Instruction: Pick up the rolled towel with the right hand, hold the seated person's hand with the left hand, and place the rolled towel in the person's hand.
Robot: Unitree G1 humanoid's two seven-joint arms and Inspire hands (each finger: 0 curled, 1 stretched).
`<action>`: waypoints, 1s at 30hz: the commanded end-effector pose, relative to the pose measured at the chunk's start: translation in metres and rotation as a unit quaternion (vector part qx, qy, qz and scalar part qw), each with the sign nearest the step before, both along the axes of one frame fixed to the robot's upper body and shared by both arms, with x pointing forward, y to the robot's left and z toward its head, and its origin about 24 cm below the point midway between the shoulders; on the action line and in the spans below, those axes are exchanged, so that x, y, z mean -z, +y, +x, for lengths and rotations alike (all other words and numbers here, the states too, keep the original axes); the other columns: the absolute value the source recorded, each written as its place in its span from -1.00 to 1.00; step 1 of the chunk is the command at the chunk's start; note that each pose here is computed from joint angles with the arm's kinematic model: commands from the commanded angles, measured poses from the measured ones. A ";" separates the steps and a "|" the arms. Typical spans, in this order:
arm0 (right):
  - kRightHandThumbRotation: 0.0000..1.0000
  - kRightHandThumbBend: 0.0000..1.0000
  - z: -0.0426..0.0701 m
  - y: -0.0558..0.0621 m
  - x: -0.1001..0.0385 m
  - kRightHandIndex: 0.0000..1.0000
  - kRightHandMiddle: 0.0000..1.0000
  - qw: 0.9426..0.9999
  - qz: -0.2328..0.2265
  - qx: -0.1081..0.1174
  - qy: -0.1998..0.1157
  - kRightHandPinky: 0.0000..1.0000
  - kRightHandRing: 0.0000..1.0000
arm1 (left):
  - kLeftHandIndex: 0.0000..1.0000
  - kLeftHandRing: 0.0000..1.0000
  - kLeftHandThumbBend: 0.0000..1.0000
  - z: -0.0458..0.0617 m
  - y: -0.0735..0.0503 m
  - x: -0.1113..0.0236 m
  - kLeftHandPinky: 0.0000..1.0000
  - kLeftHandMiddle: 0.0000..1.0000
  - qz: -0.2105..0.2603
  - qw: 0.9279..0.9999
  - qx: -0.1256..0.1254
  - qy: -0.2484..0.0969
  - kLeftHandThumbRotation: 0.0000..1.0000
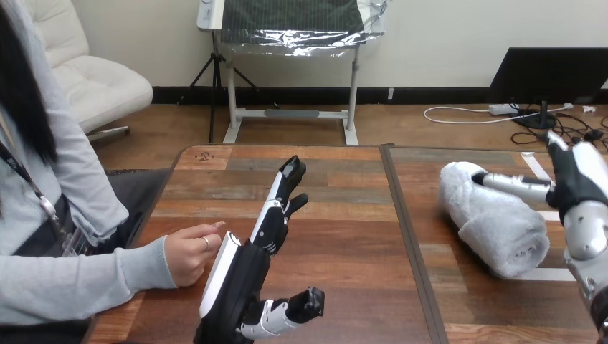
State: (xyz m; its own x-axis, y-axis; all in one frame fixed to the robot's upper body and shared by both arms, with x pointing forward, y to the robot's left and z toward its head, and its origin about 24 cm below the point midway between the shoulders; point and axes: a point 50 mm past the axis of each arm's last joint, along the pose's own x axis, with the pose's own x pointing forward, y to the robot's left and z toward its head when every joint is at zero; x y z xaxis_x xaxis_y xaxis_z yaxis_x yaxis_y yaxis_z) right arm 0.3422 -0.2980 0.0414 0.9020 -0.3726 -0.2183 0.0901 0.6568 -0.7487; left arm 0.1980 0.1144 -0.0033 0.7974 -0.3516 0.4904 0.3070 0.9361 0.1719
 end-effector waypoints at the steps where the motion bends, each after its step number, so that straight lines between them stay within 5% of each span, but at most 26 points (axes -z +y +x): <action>1: -0.17 0.97 0.013 0.013 -0.012 0.88 0.92 1.000 -0.004 -0.025 -0.011 0.83 0.99 | 1.00 1.00 1.00 0.007 0.000 -0.014 0.87 1.00 -0.006 0.999 -0.002 -0.044 0.63; 19: 0.00 0.99 -0.006 0.014 0.024 0.85 0.89 0.995 -0.012 -0.029 0.090 0.80 0.96 | 1.00 1.00 1.00 0.006 -0.002 -0.014 0.87 1.00 -0.004 0.999 0.007 -0.049 0.64; 30: 0.18 1.00 -0.018 0.012 0.041 0.87 0.73 0.989 -0.030 -0.029 0.143 0.45 0.72 | 1.00 1.00 1.00 0.004 -0.002 -0.015 0.88 1.00 -0.008 0.999 0.007 -0.044 0.62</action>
State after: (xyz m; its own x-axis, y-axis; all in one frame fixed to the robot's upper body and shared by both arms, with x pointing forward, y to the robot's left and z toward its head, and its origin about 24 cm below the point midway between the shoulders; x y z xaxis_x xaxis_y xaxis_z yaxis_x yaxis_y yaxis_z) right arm 0.3277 -0.2858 0.0061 0.8410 -0.3372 -0.4232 -0.1307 0.6324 -0.7635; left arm 0.1954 0.1146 -0.0015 0.7867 -0.3570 0.5037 0.3081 0.9340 0.1809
